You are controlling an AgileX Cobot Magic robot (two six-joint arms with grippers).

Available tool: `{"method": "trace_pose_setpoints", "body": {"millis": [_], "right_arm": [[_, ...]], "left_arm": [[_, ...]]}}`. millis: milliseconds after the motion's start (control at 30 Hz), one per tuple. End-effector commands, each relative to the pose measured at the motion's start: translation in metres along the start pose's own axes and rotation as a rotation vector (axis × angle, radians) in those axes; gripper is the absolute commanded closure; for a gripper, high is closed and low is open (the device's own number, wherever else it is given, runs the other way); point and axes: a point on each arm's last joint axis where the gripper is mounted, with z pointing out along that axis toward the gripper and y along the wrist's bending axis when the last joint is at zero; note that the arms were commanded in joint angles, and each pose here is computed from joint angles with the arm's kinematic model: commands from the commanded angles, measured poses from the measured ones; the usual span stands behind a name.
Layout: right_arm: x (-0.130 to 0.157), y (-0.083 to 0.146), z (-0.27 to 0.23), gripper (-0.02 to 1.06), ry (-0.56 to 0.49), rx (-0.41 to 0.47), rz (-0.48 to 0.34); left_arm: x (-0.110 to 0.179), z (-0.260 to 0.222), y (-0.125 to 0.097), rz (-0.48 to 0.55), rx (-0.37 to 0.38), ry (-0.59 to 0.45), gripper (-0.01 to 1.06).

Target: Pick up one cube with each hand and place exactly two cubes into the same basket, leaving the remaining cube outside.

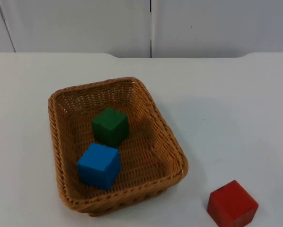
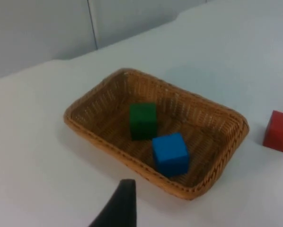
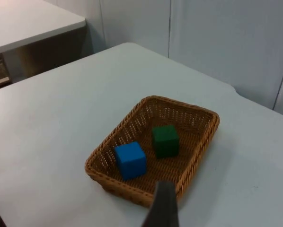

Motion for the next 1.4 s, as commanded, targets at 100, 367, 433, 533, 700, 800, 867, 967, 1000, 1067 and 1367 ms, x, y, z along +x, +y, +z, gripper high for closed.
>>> {"method": "trace_pose_setpoints", "body": {"millis": [100,367,433,533,700,800,867,967,1000,1067,1367], "right_arm": [[0.006,0.001,-0.009,0.39,0.008,-0.001,-0.002],[0.017,0.0,-0.024,0.39,0.032,0.027,-0.027],[0.02,0.0,-0.028,0.39,0.035,0.036,-0.023],[0.027,0.001,-0.037,0.39,0.044,0.036,-0.024],[0.039,0.003,-0.051,0.39,0.043,0.034,-0.008],[0.042,0.002,-0.055,0.39,0.043,0.049,0.005],[0.047,0.0,-0.06,0.39,0.046,0.08,0.014],[0.049,-0.003,-0.061,0.39,0.071,0.111,0.044],[0.05,-0.003,-0.061,0.39,0.08,0.116,0.059],[0.051,-0.003,-0.061,0.39,0.093,0.116,0.065],[0.076,-0.003,-0.032,0.39,0.173,0.106,0.087]], "left_arm": [[0.005,-0.006,0.0,-0.024,-0.001,-0.009,0.05],[0.018,0.008,0.0,-0.021,0.004,0.066,0.05],[0.02,0.011,0.0,-0.017,-0.004,0.08,0.05],[0.023,0.016,0.0,-0.017,-0.003,0.081,0.05],[0.024,0.018,0.0,-0.014,-0.003,0.08,0.05],[0.024,0.018,0.0,-0.014,-0.003,0.08,0.05],[0.024,0.018,0.0,-0.014,-0.003,0.08,0.05],[0.024,0.018,0.001,-0.013,-0.005,0.08,0.05],[0.024,0.018,0.001,-0.013,-0.005,0.08,0.05],[0.024,0.018,0.001,-0.012,-0.007,0.08,0.05],[0.024,0.018,0.002,-0.005,-0.019,0.08,0.05]]}}
